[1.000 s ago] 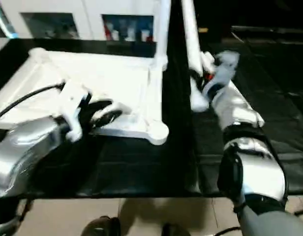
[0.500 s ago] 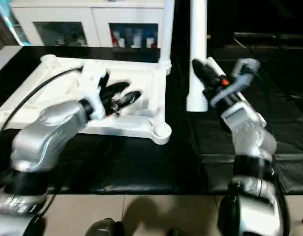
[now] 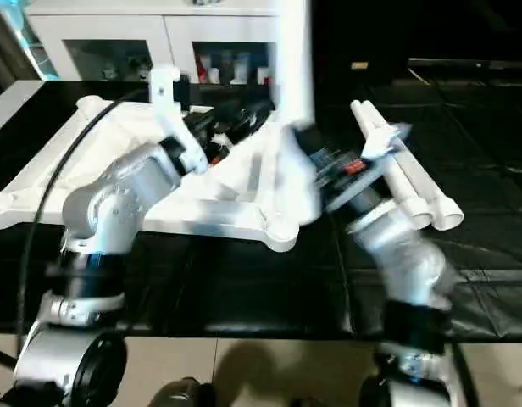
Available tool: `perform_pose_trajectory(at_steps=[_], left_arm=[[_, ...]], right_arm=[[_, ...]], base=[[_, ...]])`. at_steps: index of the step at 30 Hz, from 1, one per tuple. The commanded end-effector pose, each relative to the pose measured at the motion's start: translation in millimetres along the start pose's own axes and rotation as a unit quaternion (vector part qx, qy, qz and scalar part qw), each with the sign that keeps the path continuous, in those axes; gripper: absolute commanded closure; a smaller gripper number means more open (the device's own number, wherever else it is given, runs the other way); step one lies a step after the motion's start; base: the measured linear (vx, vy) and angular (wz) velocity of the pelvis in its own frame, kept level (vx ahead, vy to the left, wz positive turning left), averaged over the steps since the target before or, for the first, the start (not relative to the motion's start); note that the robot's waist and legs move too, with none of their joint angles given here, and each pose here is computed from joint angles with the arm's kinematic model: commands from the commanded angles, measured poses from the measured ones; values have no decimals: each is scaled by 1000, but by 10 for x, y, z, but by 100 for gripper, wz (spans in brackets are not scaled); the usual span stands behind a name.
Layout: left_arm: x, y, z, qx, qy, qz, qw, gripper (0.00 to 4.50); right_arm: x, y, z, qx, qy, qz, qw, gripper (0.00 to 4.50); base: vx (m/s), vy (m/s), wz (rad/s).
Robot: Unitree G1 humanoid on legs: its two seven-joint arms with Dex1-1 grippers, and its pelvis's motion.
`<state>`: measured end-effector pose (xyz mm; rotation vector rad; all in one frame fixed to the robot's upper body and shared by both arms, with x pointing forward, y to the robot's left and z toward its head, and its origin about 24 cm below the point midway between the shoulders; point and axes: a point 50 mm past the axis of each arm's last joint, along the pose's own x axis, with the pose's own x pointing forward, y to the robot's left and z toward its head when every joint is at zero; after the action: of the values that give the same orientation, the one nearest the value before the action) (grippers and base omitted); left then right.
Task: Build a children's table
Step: Pick table leg
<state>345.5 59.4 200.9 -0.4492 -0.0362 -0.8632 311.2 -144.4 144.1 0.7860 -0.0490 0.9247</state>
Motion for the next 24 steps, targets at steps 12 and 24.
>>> perform_pose_trajectory(at_steps=[12,24], left_arm=[[66,-100,92,-40,-5,-16,999,48],[161,30,159,-70,-21,139,988,127]], right_arm=[[116,113,-44,-83,64,10,994,272],[315,199,-118,-258,104,-11,960,272]], base=[[0,0,0],[0,0,0]])
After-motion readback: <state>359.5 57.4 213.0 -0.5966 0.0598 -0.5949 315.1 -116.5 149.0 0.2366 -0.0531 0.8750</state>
